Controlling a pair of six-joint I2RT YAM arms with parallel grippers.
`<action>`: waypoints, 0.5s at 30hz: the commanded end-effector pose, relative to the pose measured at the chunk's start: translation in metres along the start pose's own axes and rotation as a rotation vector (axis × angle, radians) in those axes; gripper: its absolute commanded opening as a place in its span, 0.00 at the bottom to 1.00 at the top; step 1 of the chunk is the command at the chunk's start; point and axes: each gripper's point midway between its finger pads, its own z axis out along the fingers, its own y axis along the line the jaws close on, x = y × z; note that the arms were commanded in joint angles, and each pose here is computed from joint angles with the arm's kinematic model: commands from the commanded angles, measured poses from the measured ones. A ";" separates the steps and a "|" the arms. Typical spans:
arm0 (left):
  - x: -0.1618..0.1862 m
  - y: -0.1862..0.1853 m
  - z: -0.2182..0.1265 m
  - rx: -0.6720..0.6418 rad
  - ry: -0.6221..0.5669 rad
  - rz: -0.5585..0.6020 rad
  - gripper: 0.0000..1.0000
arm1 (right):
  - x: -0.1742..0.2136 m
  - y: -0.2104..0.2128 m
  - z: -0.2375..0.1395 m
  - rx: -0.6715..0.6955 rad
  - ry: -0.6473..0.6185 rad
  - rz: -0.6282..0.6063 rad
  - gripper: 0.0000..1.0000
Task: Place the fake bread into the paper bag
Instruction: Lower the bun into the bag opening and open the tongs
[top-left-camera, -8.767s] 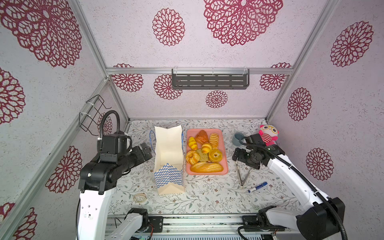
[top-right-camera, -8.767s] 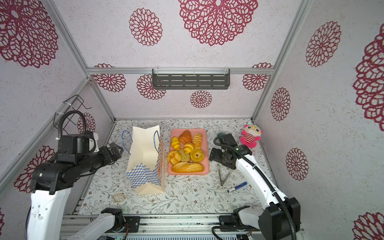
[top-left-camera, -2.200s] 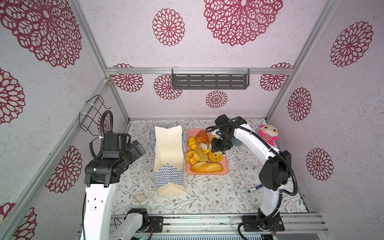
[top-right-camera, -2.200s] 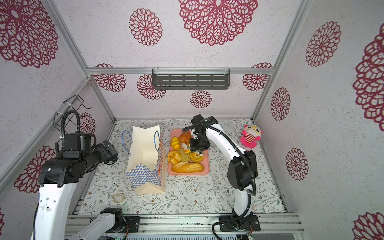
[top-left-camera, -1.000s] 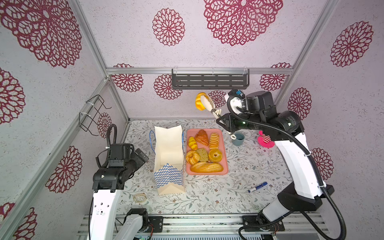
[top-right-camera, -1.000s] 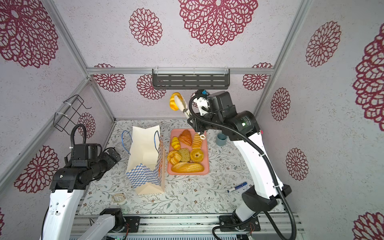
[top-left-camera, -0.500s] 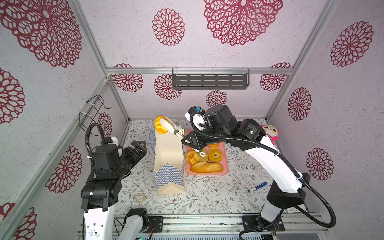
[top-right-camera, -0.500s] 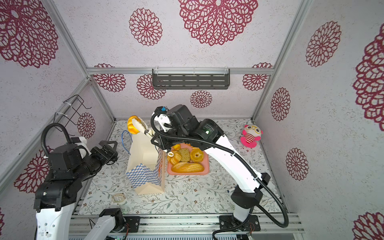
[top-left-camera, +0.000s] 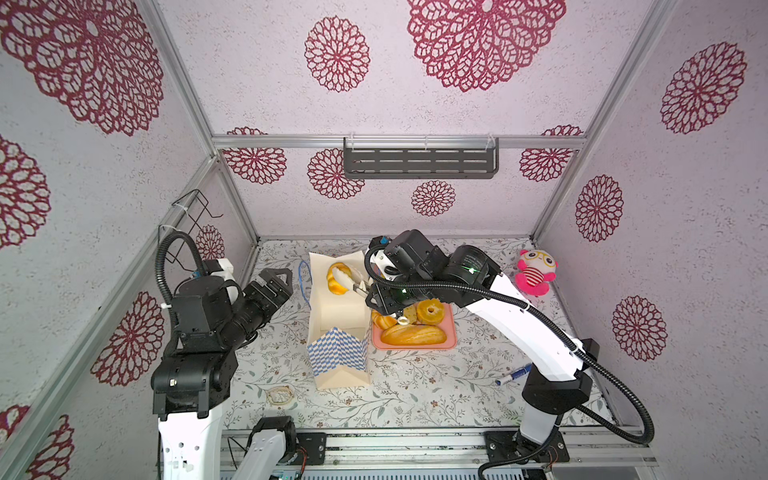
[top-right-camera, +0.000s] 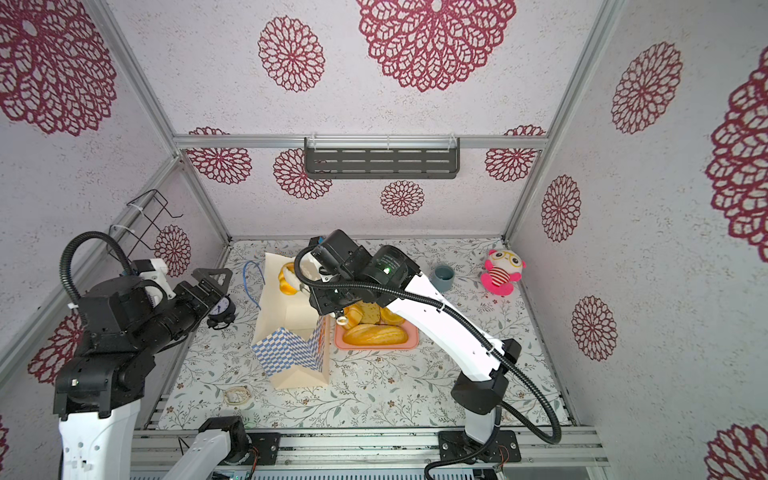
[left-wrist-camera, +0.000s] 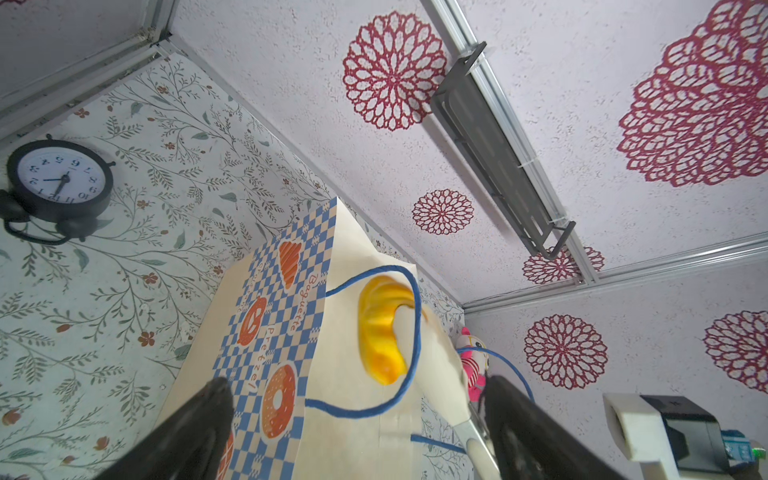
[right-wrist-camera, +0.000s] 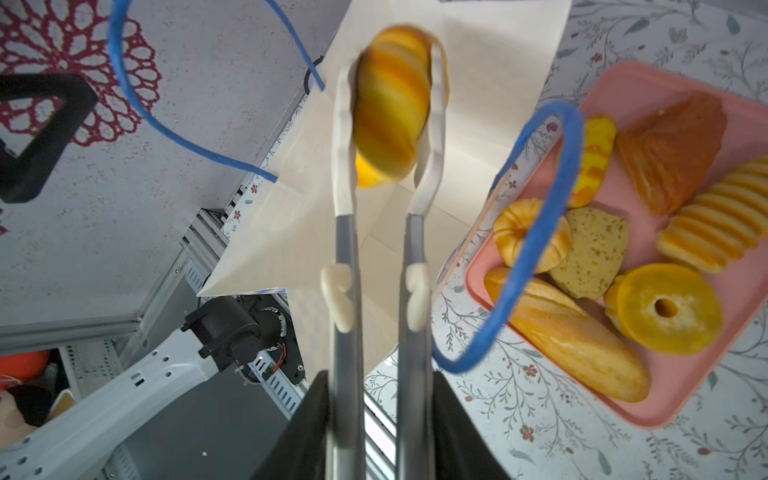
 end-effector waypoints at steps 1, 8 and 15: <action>0.001 -0.002 0.009 0.002 0.035 0.002 0.97 | -0.009 0.007 -0.008 -0.022 -0.046 -0.016 0.45; 0.000 0.012 0.011 -0.062 0.018 0.021 0.97 | -0.013 0.015 -0.003 -0.057 -0.055 -0.033 0.36; 0.002 0.019 0.013 -0.086 0.012 0.026 0.97 | -0.052 0.027 -0.059 -0.112 -0.285 -0.047 0.36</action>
